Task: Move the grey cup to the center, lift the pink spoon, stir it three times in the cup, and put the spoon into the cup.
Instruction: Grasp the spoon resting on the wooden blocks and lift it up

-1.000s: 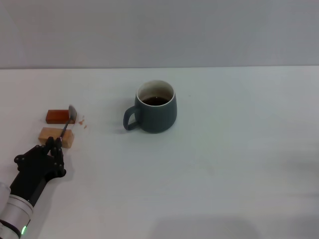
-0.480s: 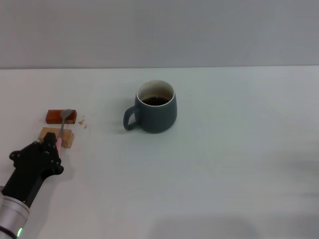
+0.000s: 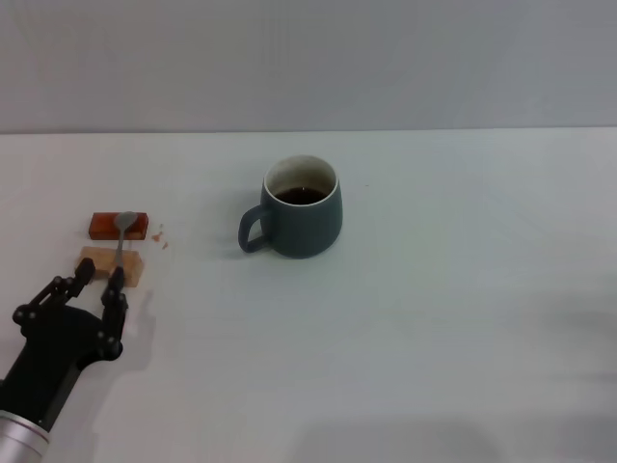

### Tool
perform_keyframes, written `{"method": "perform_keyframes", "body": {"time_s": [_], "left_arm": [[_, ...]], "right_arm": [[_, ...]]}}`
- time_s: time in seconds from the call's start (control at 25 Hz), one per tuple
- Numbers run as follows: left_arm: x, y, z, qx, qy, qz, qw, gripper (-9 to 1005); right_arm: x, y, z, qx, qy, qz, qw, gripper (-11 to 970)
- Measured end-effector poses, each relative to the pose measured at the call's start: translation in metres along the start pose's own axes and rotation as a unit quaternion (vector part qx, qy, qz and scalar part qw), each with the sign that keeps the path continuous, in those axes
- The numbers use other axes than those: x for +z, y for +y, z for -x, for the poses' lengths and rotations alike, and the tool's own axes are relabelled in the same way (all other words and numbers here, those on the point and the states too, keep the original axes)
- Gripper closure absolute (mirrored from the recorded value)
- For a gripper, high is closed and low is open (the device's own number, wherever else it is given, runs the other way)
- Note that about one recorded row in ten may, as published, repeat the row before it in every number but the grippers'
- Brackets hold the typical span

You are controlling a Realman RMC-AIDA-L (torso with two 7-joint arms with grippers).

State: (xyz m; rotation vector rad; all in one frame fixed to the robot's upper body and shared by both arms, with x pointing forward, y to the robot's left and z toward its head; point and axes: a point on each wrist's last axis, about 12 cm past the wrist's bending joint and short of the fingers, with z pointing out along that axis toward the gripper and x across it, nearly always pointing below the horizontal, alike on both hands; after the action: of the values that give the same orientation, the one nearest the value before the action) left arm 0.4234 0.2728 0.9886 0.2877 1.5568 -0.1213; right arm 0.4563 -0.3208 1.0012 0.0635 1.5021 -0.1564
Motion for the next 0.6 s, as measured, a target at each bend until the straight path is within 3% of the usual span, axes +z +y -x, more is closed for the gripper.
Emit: {"method": "perform_keyframes", "body": {"time_s": [0.28, 0.6], "left_arm": [[0.008, -0.001, -0.007, 0.002, 0.037, -0.007, 0.999, 663], [0.013, 0.003, -0.01, 0.003, 0.052, 0.003, 0.999, 363]], "right_arm": [[0.0, 0.001, 0.0, 0.001, -0.001, 0.0, 1.0, 961], [0.0, 0.0, 0.0, 0.001, -0.001, 0.0, 1.0, 960]]}}
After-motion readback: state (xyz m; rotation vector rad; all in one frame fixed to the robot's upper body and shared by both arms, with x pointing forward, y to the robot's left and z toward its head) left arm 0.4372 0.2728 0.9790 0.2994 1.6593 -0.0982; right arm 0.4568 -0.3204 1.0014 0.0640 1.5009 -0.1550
